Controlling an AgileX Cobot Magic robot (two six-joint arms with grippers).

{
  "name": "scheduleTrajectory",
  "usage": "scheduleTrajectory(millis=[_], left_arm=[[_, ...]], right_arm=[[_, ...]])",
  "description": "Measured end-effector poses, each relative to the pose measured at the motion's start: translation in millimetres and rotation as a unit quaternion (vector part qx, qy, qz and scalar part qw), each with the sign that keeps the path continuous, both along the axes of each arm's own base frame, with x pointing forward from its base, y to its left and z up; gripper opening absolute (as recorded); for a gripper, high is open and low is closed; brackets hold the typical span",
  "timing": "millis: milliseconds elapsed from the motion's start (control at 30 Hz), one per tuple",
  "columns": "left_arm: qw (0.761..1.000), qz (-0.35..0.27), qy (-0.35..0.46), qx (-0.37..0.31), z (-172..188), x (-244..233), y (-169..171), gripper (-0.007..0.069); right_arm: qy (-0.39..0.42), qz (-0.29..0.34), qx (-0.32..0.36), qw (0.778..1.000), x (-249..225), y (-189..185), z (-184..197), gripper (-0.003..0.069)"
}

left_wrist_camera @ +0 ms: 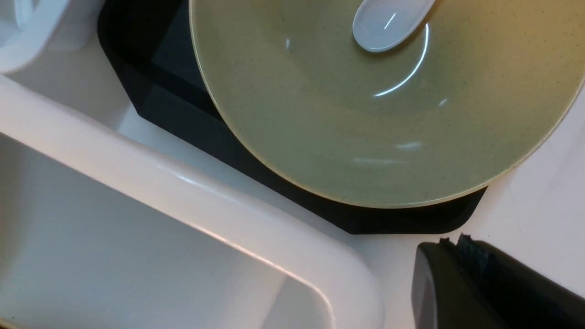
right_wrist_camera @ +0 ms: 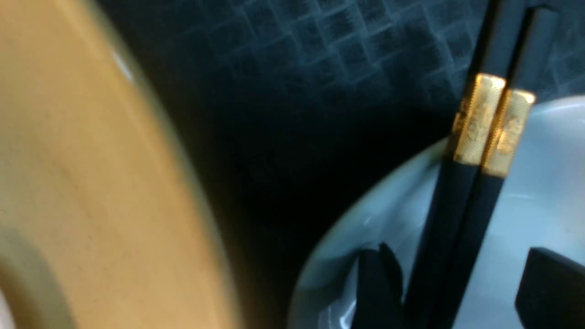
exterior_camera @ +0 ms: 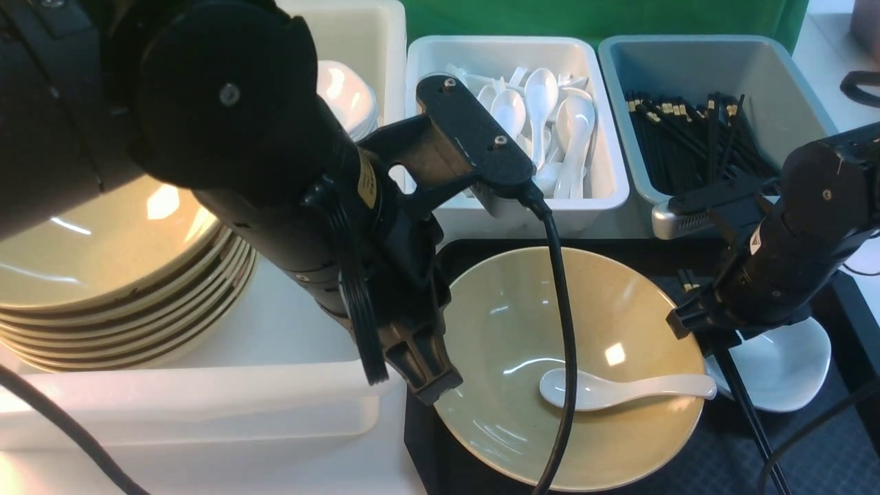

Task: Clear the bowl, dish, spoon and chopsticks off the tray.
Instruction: Use the right arm to grab the chopsticks, then use the right arm to put the chopsticks into the small storage box on the right

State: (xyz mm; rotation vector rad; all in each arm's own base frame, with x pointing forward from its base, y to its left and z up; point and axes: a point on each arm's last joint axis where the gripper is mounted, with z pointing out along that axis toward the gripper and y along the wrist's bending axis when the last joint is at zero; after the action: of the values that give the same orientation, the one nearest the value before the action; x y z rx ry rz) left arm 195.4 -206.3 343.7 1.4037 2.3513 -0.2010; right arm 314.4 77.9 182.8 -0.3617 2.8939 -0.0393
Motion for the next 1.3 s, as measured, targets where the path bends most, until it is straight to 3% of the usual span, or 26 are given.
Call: scheduleTrajectory(millis=[100, 367, 500, 667, 967, 1167, 1300], left_arm=[[1.000, 0.000, 0.000, 0.000, -4, 0, 0, -0.0011], [1.000, 0.003, 0.002, 0.004, -11, 0, 0, -0.0011], [1.000, 0.007, -0.002, 0.009, -12, 1, 1, -0.0011], [1.000, 0.014, -0.002, 0.008, -12, 1, 2, -0.0011], [1.000, 0.014, -0.007, 0.002, -11, 2, 1, -0.0011], [1.000, 0.014, -0.007, 0.003, -12, 2, 1, -0.0011], [1.000, 0.014, -0.006, 0.003, -12, 2, 1, -0.0011]], right_arm=[[0.006, -0.001, -0.001, 1.000, 0, 0, -4, 0.0364], [0.031, 0.014, -0.012, 0.999, 0, 0, 5, 0.0077], [0.013, 0.028, -0.012, 0.999, 1, 0, 28, 0.0077], [-0.058, 0.045, -0.004, 0.997, 6, 1, 83, 0.0077], [-0.226, 0.013, 0.012, 0.974, 71, -9, 175, 0.0077], [-0.229, -0.039, 0.038, 0.972, 138, -29, 171, 0.0077], [-0.235, -0.088, 0.087, 0.964, 193, -43, 140, 0.0077]])
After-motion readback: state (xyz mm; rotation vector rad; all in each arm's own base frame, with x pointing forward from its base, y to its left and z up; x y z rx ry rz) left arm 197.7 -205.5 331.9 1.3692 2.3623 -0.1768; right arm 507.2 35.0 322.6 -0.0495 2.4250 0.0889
